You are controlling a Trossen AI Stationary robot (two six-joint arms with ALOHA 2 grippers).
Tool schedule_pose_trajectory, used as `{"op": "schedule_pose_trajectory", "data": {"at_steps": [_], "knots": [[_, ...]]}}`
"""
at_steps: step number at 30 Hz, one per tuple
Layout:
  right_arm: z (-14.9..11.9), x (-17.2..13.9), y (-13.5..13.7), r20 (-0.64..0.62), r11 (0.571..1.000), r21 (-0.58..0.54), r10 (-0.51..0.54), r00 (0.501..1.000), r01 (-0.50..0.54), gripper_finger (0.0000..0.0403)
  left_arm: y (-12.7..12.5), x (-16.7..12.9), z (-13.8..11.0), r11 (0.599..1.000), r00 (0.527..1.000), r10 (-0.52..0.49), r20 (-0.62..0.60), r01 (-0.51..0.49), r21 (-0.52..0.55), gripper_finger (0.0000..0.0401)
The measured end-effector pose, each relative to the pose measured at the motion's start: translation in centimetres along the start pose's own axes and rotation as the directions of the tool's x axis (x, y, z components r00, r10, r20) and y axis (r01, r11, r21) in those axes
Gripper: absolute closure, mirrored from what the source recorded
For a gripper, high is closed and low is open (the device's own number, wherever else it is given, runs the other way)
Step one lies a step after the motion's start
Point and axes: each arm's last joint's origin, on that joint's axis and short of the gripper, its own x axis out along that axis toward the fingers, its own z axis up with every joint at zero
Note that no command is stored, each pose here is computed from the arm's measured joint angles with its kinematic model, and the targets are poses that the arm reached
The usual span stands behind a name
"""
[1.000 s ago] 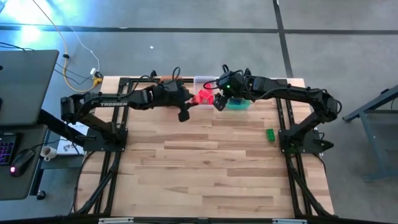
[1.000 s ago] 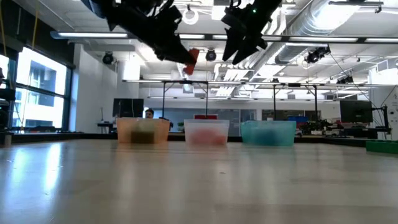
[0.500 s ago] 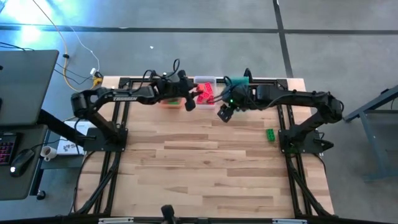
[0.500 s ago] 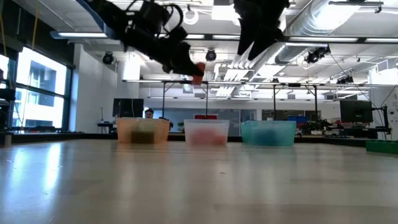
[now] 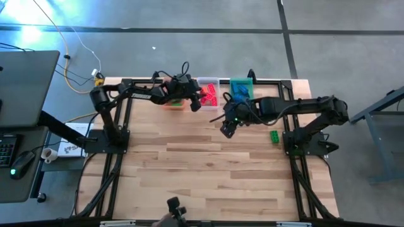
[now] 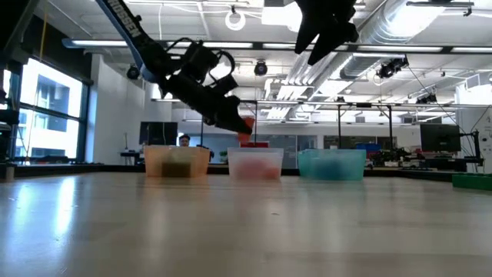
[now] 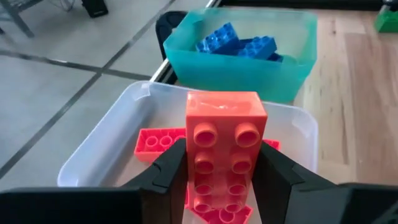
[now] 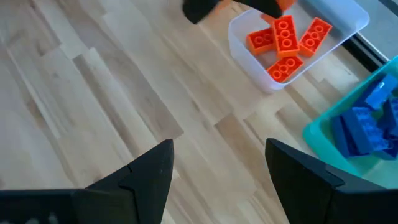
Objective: Sort & place blocks by color
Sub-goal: Put the orange game piece into the transparent bin, then put the green game piece into the orange bin
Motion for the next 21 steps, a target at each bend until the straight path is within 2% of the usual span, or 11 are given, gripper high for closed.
{"op": "schedule_pose_trajectory", "data": {"at_steps": [4,16,21], "knots": [[-0.3,-0.2,0.5,-0.001,1.000,-0.006,0.012,1.000,-0.012,0.0160,0.0,0.8,-0.4,1.000,1.000,-0.002,-0.018,0.002,-0.001,0.0258],[-1.1,-0.5,0.9,-0.038,1.000,0.012,0.007,0.999,-0.007,0.0160,0.4,1.3,1.3,0.998,1.000,0.022,0.020,-0.021,-0.051,0.0182],[-1.9,-0.7,1.0,-0.087,0.999,0.023,-0.025,0.996,0.027,0.0160,0.3,0.9,1.1,0.997,0.998,0.050,-0.045,-0.052,-0.048,0.0160]]}}
